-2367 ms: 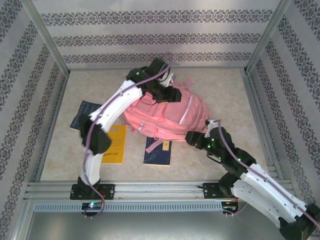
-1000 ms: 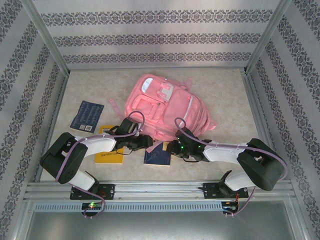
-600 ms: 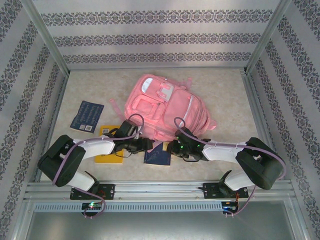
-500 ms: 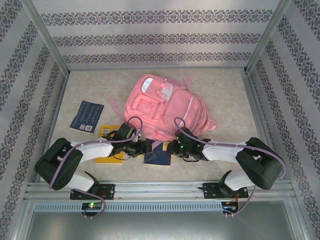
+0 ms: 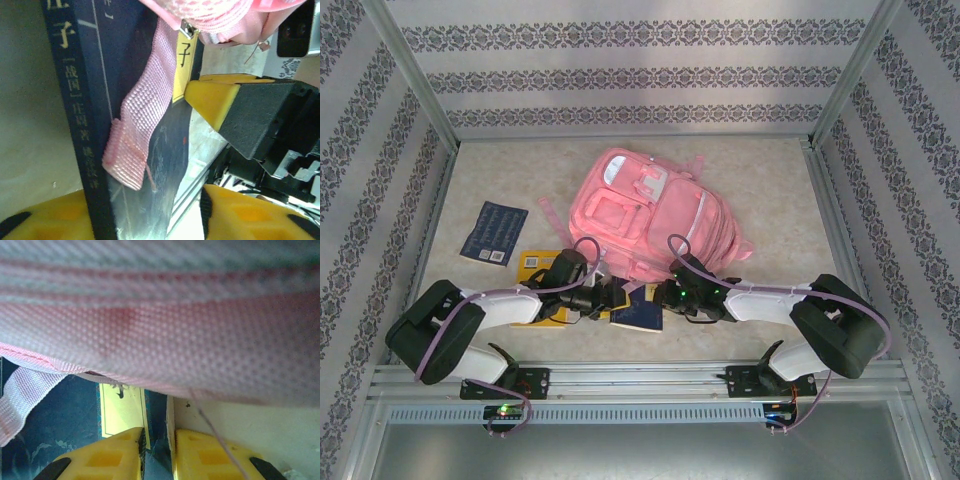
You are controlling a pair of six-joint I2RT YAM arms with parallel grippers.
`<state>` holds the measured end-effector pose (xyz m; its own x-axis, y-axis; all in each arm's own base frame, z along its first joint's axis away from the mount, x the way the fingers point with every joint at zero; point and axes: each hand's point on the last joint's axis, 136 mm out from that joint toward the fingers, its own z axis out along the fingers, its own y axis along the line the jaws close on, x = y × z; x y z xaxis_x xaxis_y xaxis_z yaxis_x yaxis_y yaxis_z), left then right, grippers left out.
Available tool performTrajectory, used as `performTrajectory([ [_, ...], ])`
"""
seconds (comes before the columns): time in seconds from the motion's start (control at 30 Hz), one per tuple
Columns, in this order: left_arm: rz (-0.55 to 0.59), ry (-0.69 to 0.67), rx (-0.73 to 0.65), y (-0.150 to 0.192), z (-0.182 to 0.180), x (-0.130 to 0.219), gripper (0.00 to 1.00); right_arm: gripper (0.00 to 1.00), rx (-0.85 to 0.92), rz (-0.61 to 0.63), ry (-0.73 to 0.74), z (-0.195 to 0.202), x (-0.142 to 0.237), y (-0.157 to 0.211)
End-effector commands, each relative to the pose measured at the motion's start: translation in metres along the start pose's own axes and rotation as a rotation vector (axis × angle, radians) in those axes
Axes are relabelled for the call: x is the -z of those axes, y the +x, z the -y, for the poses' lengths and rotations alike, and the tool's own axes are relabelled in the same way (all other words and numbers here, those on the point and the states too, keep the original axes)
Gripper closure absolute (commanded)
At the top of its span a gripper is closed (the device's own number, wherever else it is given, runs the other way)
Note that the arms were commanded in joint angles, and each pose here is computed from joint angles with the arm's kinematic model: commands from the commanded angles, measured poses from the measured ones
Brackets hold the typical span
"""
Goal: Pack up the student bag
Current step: Pick up the book from the bottom-center of the table.
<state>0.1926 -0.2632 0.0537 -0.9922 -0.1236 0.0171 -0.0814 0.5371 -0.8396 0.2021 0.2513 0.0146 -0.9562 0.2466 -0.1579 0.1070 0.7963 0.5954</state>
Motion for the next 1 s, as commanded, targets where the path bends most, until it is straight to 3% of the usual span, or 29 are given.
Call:
performTrajectory([
  [0.0,-0.015,0.113,-0.055,0.001,0.025,-0.004,0.6,0.75,-0.004,-0.041,-0.055,-0.007,-0.012,0.01],
  [0.17,-0.049,0.095,-0.033,0.005,0.023,-0.005,0.91,0.72,-0.013,-0.021,-0.058,-0.005,-0.009,0.008],
  [0.27,-0.049,0.084,-0.027,0.012,0.028,0.007,1.0,0.63,-0.016,0.029,-0.056,-0.002,0.003,0.003],
  [0.37,-0.033,0.055,-0.048,0.022,0.033,0.027,1.0,0.48,-0.009,0.089,-0.066,-0.001,0.019,-0.002],
  [0.5,0.004,0.009,-0.107,0.031,0.047,0.057,1.0,0.36,0.027,0.162,-0.087,-0.005,0.045,-0.01],
  [0.77,0.109,-0.012,-0.205,0.032,0.078,0.104,1.0,0.29,0.08,0.262,-0.251,-0.037,0.102,-0.028],
  [0.97,0.251,0.074,-0.264,0.01,0.125,0.127,1.0,0.23,0.086,0.307,-0.435,-0.073,0.138,-0.032],
])
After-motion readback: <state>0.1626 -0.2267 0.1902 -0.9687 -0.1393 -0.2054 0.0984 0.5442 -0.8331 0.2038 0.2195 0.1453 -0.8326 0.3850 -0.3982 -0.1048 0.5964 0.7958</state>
